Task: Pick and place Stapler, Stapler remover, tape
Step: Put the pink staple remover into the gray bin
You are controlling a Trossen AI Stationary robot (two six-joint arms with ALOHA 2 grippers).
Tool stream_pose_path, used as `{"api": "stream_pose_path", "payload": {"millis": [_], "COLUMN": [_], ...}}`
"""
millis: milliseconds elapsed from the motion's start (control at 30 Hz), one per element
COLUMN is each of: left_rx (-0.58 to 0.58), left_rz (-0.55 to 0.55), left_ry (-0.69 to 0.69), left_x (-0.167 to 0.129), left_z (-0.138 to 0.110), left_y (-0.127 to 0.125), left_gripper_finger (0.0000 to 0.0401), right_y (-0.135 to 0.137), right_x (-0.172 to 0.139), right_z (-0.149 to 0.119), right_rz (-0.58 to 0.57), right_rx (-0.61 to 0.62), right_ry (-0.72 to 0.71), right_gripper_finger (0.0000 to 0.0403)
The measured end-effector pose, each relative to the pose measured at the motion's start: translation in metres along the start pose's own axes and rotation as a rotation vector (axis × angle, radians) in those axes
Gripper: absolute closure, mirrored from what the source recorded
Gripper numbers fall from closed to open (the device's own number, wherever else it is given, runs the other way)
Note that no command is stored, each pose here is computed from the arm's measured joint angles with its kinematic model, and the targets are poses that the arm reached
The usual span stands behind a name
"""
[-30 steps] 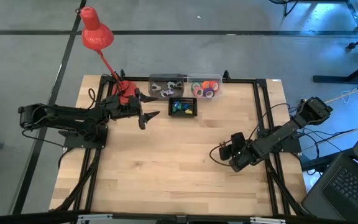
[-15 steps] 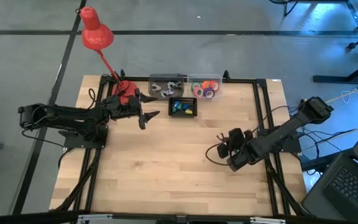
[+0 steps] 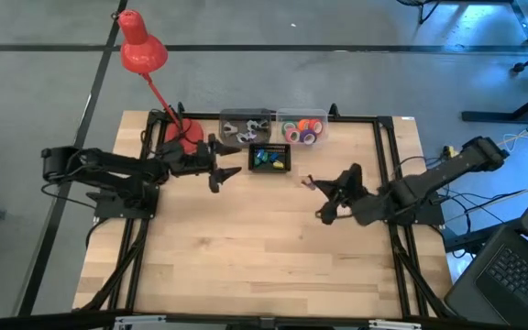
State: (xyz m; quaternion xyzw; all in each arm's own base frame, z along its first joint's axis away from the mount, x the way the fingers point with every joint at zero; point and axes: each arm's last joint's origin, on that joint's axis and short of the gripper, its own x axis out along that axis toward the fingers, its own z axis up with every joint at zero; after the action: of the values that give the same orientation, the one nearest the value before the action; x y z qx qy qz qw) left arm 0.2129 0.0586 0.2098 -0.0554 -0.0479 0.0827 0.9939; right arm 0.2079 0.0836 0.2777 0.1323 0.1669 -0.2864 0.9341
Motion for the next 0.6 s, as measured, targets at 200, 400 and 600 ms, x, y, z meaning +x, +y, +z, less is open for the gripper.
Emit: {"api": "stream_pose_path", "payload": {"millis": [200,400,600], "left_rx": [-0.01,0.053,0.138], "left_rz": [-0.165,-0.257,-0.293], "left_ry": [-0.16,-0.181,-0.192], "left_x": [0.014,0.047,0.073], "left_z": [0.0,0.001,-0.001], "left_y": [-0.01,-0.026,-0.038], "left_gripper_finger": [0.0103,0.0103,0.0103], "right_y": [0.01,0.007,0.005], "right_x": [0.004,0.026,0.045], "right_z": [0.033,0.048,0.052], "right_rz": [0.192,0.235,0.322], "right_rx": [-0.119,-0.156,-0.177], "right_ry": [-0.149,-0.211,-0.212], "right_gripper_finger": [0.0403,0.0403,0.0403]}}
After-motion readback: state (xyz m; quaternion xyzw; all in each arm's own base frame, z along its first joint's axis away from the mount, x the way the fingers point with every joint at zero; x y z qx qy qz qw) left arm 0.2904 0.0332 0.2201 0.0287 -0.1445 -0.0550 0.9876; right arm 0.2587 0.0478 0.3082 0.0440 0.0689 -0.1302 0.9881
